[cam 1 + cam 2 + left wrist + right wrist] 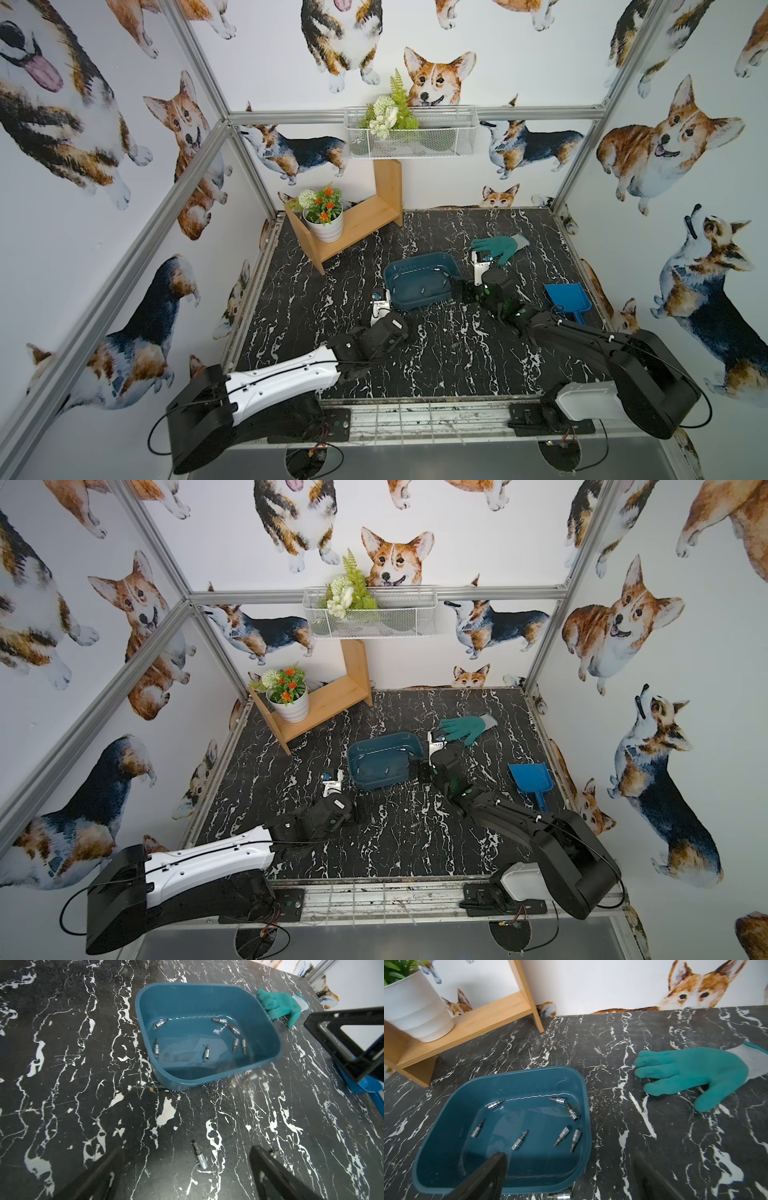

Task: Put the bit on the desktop into the storage box
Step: Pick up the screwdriver bit from the center of the board, then place the screwdriver bit in the storage box, then pick up the screwdriver bit from the center of the board, then place the screwdriver bit in the storage box.

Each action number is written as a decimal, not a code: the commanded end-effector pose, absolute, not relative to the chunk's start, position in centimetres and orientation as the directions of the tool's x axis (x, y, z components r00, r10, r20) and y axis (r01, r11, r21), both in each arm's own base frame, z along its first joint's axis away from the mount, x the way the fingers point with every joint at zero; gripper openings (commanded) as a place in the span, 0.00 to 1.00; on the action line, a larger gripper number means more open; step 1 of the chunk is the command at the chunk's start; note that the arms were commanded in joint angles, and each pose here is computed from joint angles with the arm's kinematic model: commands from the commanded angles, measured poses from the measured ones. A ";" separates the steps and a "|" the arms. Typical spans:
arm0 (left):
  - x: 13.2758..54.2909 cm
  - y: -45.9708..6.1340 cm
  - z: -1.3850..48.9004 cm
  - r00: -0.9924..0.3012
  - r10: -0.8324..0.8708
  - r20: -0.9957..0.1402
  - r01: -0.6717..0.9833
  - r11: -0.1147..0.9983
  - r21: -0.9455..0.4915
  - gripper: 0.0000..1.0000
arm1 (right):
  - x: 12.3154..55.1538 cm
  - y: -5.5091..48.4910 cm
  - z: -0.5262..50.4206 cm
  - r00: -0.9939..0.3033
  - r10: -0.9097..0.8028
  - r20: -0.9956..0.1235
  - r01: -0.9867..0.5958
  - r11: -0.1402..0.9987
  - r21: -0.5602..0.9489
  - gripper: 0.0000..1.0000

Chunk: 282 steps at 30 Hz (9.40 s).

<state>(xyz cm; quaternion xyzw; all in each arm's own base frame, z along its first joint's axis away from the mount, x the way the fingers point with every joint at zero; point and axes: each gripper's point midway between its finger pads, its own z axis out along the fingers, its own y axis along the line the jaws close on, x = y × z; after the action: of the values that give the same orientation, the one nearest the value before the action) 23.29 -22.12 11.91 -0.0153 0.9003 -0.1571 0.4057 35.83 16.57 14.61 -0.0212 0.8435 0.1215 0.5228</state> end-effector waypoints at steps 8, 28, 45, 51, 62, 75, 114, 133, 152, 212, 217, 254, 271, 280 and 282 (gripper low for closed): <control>22.2 -24.9 8.4 -0.714 -0.128 -0.689 0.034 0.976 -0.217 0.93 | 35.0 14.0 17.3 -0.315 0.185 -0.931 -0.093 0.970 0.225 1.00; 21.0 -27.4 2.9 -0.789 -0.076 -0.610 0.021 0.988 -0.151 0.72 | 34.2 13.5 18.2 -0.269 0.195 -0.943 -0.102 0.968 0.229 1.00; 21.2 -26.4 0.4 -0.816 -0.046 -0.577 0.016 0.995 -0.102 0.42 | 34.1 13.3 18.4 -0.262 0.200 -0.944 -0.102 0.967 0.233 1.00; 21.1 -25.7 0.4 -0.819 -0.035 -0.572 -0.002 0.998 -0.057 0.33 | 34.0 13.3 18.3 -0.262 0.199 -0.944 -0.101 0.968 0.232 1.00; 20.8 -25.6 0.0 -0.831 -0.024 -0.556 0.002 0.999 -0.047 0.19 | 34.0 13.2 18.2 -0.264 0.194 -0.945 -0.098 0.969 0.227 1.00; 21.5 -26.4 2.2 -0.810 -0.013 -0.586 0.031 0.997 -0.065 0.17 | 33.7 13.0 19.2 -0.236 0.211 -0.949 -0.102 0.965 0.240 1.00; 38.5 -26.6 13.9 -0.656 -0.065 -0.752 0.198 0.947 -0.254 0.21 | 33.6 13.0 19.1 -0.231 0.187 -0.955 -0.115 0.969 0.218 1.00; 35.8 -20.9 15.8 -0.526 -0.174 -0.832 0.236 0.911 -0.340 1.00 | 30.4 15.5 15.5 -0.485 0.162 -0.860 -0.227 0.926 0.302 0.96; 29.5 -16.1 15.9 -0.289 -0.154 -0.945 0.336 0.908 -0.250 1.00 | 21.3 20.7 7.8 -0.831 0.150 -0.535 -0.093 0.912 0.400 0.86; 29.9 -15.5 15.7 -0.307 -0.152 -0.940 0.290 0.925 -0.244 1.00 | 20.7 21.9 2.5 -0.888 0.085 -0.451 -0.054 0.957 0.287 0.50; 29.9 -15.5 15.6 -0.309 -0.150 -0.939 0.288 0.926 -0.243 1.00 | 19.8 21.2 2.0 -0.906 0.047 -0.420 -0.062 0.968 0.242 0.47; 29.8 -15.3 15.9 -0.299 -0.157 -0.941 0.286 0.926 -0.246 1.00 | 18.5 20.2 1.0 -0.922 -0.157 -0.353 -0.161 0.987 -0.018 0.16; 29.5 -15.3 16.1 -0.285 -0.162 -0.945 0.298 0.922 -0.248 1.00 | 28.8 24.2 13.2 -0.763 0.011 -0.646 -0.208 0.942 0.262 0.14; 29.3 -15.2 16.4 -0.276 -0.174 -0.945 0.304 0.917 -0.257 1.00 | 37.2 25.9 16.1 -0.660 0.108 -0.743 -0.222 0.917 0.331 0.14; 29.4 -15.2 16.2 -0.279 -0.170 -0.945 0.298 0.920 -0.253 1.00 | 38.8 26.5 15.1 -0.668 0.099 -0.737 -0.219 0.921 0.322 0.14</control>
<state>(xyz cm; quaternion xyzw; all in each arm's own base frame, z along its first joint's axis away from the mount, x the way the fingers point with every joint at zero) 29.30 -15.19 15.90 0.0427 0.7811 -0.1936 0.5922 36.62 24.92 14.07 -0.0165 0.9083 0.1759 0.3791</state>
